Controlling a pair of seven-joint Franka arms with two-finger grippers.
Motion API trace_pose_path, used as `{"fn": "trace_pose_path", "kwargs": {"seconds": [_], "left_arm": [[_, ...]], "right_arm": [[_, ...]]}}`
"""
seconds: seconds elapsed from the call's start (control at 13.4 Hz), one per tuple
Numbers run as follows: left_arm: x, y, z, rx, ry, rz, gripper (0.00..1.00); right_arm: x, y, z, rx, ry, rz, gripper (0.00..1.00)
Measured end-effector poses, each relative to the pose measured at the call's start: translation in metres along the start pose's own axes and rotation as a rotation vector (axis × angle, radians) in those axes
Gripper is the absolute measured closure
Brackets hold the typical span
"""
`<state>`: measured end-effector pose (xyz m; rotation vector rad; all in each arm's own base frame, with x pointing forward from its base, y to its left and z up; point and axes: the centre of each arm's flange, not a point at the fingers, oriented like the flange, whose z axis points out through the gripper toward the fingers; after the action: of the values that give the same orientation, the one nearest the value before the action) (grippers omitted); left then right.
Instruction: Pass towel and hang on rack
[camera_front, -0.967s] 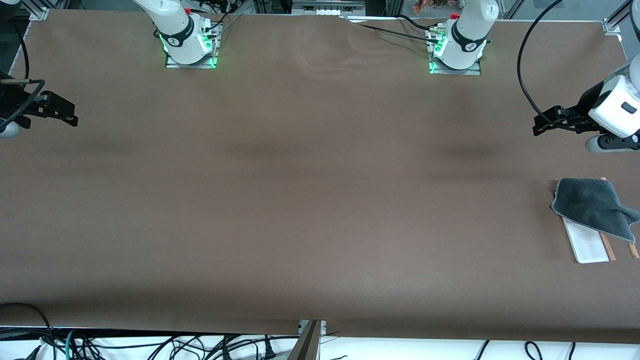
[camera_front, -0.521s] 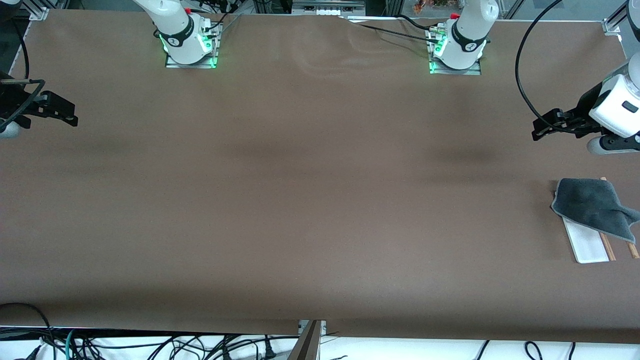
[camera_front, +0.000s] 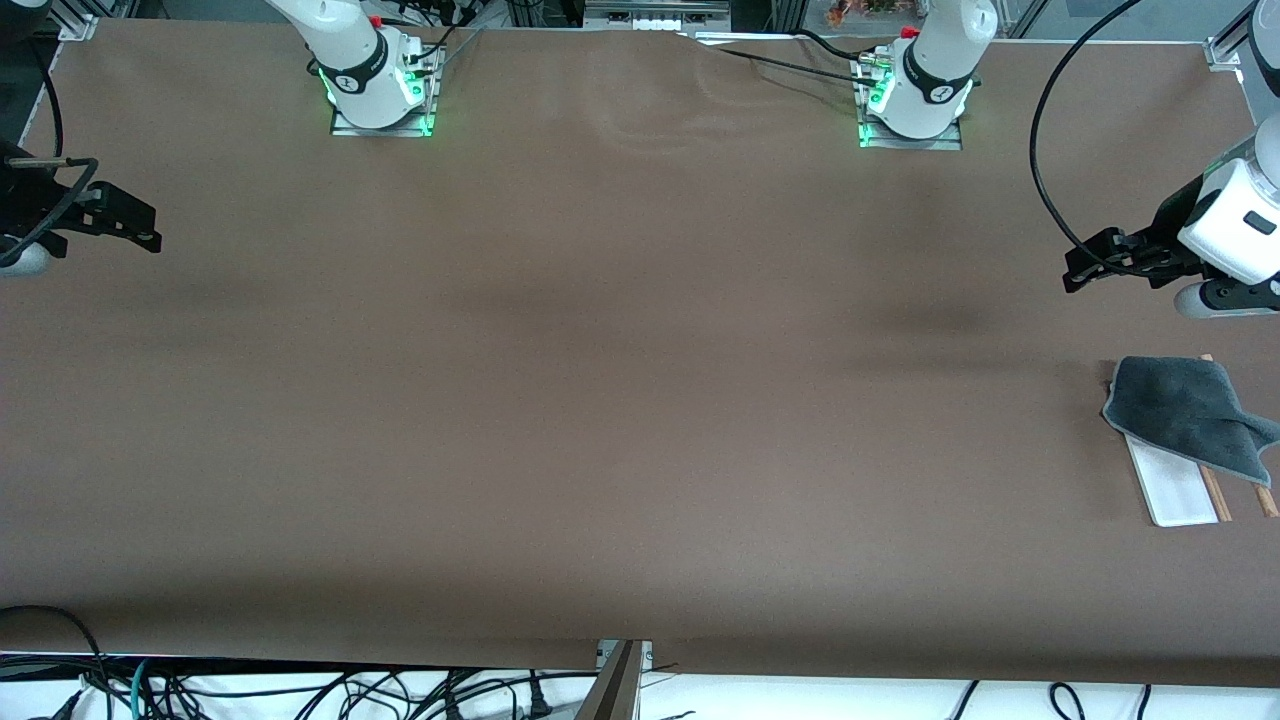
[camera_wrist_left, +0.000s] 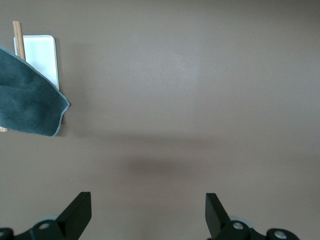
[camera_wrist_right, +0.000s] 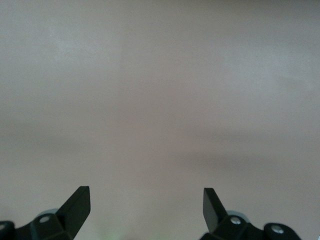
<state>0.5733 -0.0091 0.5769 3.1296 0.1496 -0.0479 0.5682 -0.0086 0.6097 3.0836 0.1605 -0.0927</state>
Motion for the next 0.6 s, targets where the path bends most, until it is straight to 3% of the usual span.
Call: {"fn": "trace_pose_path", "kwargs": {"seconds": [0.6], "left_arm": [[0.001,-0.01,0.011,-0.016,0.025,0.017,0.0]], "right_arm": [[0.0,0.0,0.0,0.0,0.001,0.0,0.0]]}}
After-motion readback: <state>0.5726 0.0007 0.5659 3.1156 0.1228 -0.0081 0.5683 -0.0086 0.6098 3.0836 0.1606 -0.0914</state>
